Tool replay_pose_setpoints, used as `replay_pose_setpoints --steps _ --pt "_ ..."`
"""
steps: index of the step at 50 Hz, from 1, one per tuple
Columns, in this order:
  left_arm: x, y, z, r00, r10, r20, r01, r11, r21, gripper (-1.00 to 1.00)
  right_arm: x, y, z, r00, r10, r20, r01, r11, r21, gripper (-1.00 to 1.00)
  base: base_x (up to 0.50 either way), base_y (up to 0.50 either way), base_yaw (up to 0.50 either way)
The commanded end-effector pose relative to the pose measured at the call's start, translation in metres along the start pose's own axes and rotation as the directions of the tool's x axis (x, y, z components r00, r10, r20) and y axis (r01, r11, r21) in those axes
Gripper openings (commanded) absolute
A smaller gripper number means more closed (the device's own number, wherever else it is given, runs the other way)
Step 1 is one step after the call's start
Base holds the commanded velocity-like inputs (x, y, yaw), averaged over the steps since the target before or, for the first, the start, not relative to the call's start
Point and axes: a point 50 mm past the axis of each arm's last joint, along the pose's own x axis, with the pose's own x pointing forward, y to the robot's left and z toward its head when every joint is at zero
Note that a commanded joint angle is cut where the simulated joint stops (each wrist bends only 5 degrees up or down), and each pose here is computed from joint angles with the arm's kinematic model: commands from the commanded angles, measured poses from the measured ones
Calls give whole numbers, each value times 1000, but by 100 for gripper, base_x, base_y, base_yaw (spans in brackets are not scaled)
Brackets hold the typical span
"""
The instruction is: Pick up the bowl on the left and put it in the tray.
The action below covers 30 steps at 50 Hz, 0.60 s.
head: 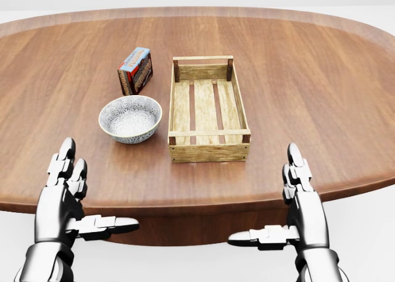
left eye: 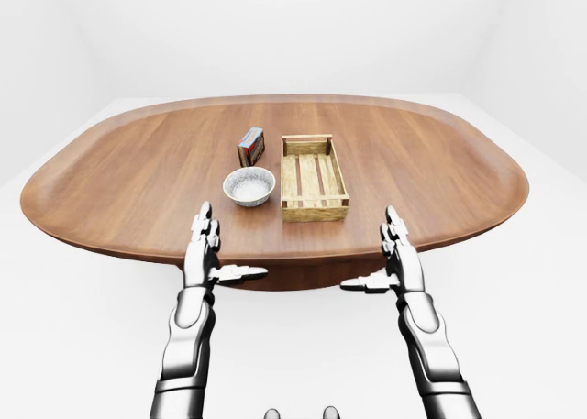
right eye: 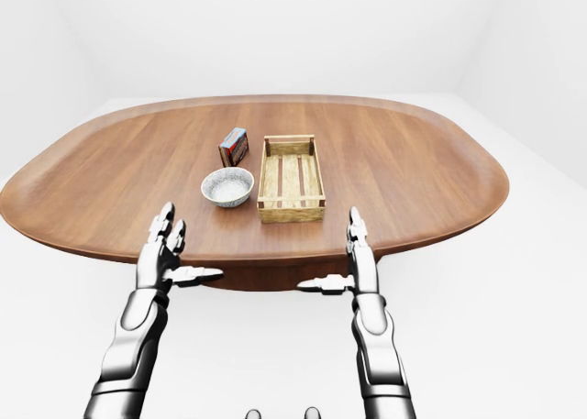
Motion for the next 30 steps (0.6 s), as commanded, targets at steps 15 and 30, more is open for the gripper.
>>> replay_pose_setpoints --steps 15,30 --pt "-9 26 9 994 65 90 -62 997 -34 100 -10 0 8 999 -8 49 9 1000 -21 100 0 0 0" --pt "-16 33 21 990 84 115 -79 996 -43 100 -22 -1 42 994 -8 110 14 999 -47 100 0 0 0"
